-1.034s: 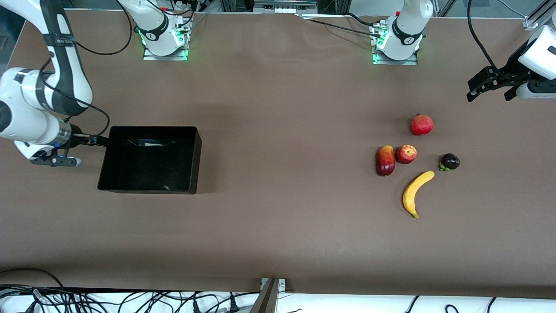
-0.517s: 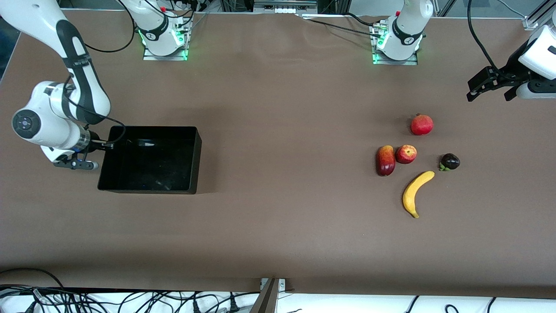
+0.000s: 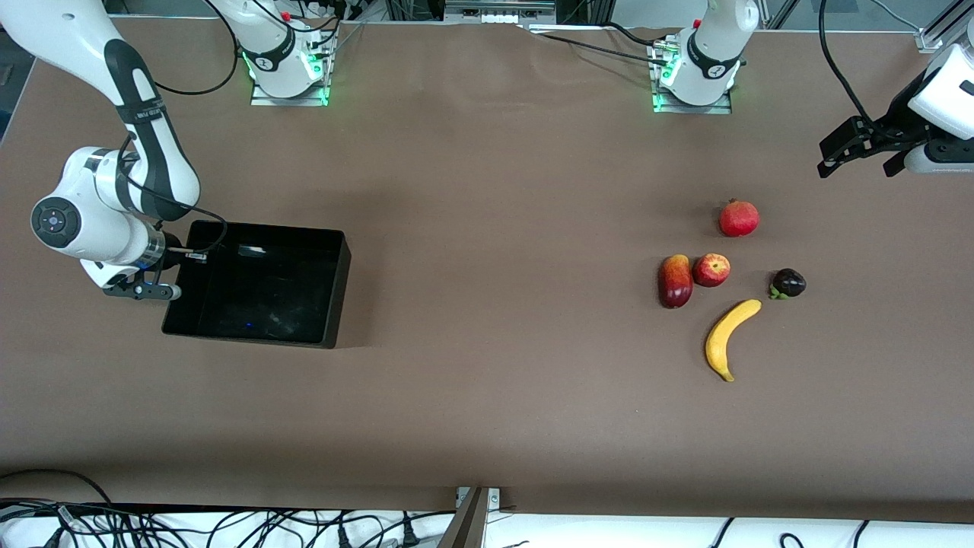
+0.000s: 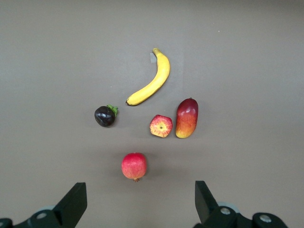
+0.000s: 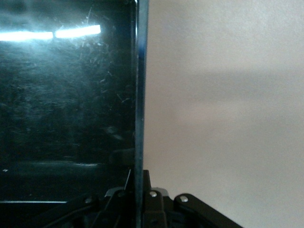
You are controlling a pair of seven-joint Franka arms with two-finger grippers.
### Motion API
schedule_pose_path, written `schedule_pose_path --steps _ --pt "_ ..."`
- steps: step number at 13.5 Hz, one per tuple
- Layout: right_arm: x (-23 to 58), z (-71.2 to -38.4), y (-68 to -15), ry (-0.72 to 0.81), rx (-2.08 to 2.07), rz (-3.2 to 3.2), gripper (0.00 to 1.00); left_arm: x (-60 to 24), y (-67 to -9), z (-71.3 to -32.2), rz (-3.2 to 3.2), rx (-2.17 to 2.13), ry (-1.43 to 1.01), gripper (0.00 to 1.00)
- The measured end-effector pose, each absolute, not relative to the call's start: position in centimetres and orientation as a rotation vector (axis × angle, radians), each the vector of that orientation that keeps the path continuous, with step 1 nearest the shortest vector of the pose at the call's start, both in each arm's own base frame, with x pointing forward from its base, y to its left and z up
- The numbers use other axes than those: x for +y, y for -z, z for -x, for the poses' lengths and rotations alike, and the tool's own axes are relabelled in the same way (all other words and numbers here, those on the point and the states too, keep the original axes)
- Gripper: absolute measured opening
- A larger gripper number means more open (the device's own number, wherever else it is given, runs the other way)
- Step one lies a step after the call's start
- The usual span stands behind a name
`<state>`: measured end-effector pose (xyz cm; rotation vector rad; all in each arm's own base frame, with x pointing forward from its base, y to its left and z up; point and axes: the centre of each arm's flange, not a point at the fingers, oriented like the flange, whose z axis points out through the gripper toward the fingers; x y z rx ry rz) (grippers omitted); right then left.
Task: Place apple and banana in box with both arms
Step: 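Grip the black box rim with the right gripper, then slide the black box across the table toward the fruit with the right gripper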
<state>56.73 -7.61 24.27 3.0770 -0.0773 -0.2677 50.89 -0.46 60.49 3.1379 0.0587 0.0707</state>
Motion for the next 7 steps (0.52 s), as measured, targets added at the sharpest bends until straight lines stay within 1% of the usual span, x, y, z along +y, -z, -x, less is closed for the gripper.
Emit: schedule_pose_path --steps 2,4,6,7 --pt "-4.6 -58.0 -28.0 0.314 -0.057 -3.088 0.04 -0.5 -60.5 -50.9 -3.138 0.059 -0.071 1.0" --pt "0.5 -59.7 -33.1 0.36 -0.079 -3.135 0.04 -0.5 -60.5 -50.9 -3.138 0.059 -0.071 1.0" --pt "8.1 -61.2 -37.8 0.344 -0.037 -3.21 0.04 -0.4 -60.5 -50.9 -3.138 0.059 -0.07 1.0" --pt "12.9 -61.3 -39.1 0.326 -0.008 -3.236 0.04 -0.4 -60.5 -50.9 -3.138 0.06 -0.07 1.0"
